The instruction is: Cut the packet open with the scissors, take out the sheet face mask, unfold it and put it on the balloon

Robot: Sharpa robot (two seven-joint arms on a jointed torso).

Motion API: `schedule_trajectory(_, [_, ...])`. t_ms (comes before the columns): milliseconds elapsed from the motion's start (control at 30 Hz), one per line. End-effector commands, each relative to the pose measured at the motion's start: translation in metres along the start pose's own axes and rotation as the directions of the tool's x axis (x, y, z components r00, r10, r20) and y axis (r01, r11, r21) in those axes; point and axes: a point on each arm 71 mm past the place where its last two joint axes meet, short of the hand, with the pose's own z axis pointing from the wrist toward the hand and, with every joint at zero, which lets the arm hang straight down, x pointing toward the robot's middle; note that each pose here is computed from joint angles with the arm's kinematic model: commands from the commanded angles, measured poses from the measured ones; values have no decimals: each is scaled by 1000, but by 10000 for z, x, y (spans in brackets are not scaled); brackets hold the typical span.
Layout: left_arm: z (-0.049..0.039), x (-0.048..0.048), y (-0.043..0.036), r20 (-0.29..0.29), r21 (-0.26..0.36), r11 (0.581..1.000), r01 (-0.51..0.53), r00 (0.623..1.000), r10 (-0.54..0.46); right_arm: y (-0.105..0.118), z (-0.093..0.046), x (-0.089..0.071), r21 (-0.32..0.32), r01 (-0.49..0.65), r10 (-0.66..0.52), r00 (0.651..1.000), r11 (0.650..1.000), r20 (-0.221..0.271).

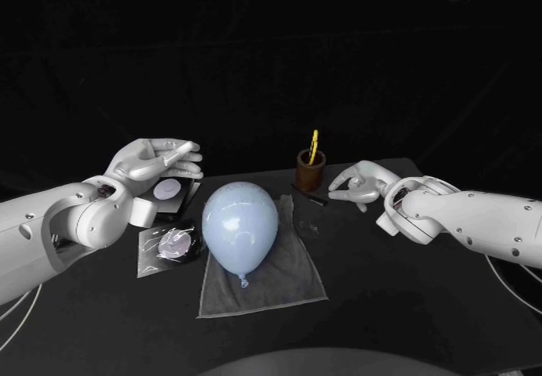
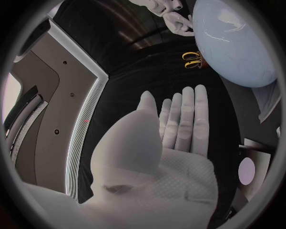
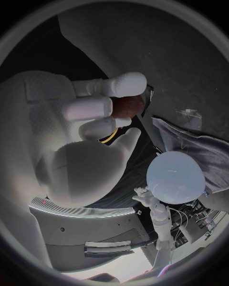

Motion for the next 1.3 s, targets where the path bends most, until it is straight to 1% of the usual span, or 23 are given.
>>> schedule_trajectory(33, [-13,23,-28,5,41,999,20,1000,-20,0,45,35,68,122,-123,992,990,23])
schedule_trajectory(267, [-31,31,-26,4,42,999,25,1000,-25,100,153,143,76,205,-207,978,976,25])
schedule_trajectory(333, [-33,27,-25,6,41,999,27,1000,-27,132,197,170,79,243,-246,969,967,29])
schedule_trajectory(567, [-38,21,-24,7,40,999,29,1000,-29,180,307,212,91,326,-331,943,941,45])
schedule_trajectory(767, [-41,21,-24,7,39,999,30,1000,-30,188,376,233,100,366,-373,926,925,55])
schedule_trajectory(967, [-39,17,-22,8,37,999,29,1000,-29,159,456,307,111,389,-395,918,915,36])
schedule_trajectory(1133, [-40,19,-22,7,36,999,30,1000,-30,83,530,417,127,404,-409,913,906,9])
schedule_trajectory(1300, [-46,13,-23,8,34,999,29,1000,-30,21,573,494,139,417,-418,908,898,-20])
